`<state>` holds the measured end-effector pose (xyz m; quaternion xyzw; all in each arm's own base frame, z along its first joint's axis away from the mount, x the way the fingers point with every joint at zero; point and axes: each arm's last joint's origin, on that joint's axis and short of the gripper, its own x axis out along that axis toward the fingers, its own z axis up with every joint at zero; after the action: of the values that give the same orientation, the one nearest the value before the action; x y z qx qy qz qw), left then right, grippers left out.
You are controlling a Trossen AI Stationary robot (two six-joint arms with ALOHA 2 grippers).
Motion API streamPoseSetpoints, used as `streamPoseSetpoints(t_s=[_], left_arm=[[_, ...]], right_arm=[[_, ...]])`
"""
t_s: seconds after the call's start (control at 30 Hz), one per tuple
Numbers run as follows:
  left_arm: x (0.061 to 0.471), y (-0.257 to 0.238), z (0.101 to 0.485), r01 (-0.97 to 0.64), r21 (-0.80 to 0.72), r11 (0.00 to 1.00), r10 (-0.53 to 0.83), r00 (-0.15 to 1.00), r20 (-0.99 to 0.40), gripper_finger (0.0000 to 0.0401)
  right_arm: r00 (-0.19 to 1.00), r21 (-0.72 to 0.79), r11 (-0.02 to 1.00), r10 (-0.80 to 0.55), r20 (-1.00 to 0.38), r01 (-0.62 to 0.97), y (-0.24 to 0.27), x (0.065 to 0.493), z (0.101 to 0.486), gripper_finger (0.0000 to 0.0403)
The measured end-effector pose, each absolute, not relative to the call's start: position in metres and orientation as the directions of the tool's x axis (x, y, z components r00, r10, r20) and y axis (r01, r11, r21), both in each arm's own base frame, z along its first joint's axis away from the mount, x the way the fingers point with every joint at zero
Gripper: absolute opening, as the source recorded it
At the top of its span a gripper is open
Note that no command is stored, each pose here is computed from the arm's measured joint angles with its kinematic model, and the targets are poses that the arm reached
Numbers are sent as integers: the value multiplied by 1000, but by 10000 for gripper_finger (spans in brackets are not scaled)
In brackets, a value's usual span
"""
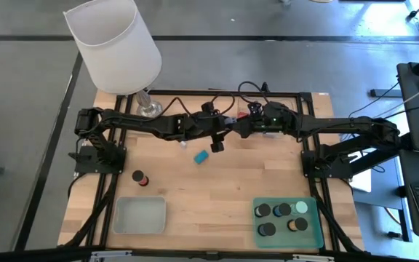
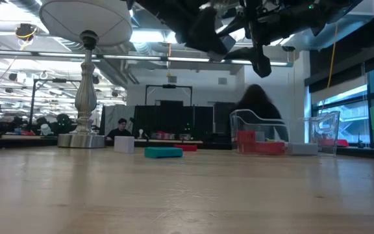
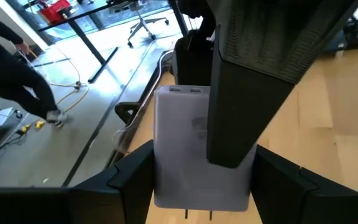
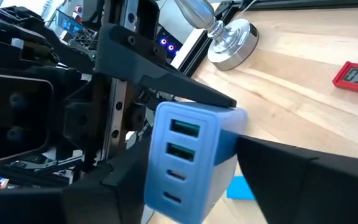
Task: Pick & Place Office items
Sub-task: Put the blue charger adapter into the transparent bin
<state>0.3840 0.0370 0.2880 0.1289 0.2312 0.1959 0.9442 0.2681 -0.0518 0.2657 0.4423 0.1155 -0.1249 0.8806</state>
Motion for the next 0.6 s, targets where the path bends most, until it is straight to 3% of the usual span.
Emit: streamPoseSetpoints(t_s=[0.3, 0.6], left_arm=[[382, 38, 286, -329, 363, 872, 466, 788, -403, 216], [383, 36, 287, -296, 450, 843, 483, 785, -388, 225]], right_arm=[[938, 766, 548, -122, -325, 337, -52, 268, 264, 135], [939, 772, 540, -130, -318, 336, -52, 268, 265, 126]])
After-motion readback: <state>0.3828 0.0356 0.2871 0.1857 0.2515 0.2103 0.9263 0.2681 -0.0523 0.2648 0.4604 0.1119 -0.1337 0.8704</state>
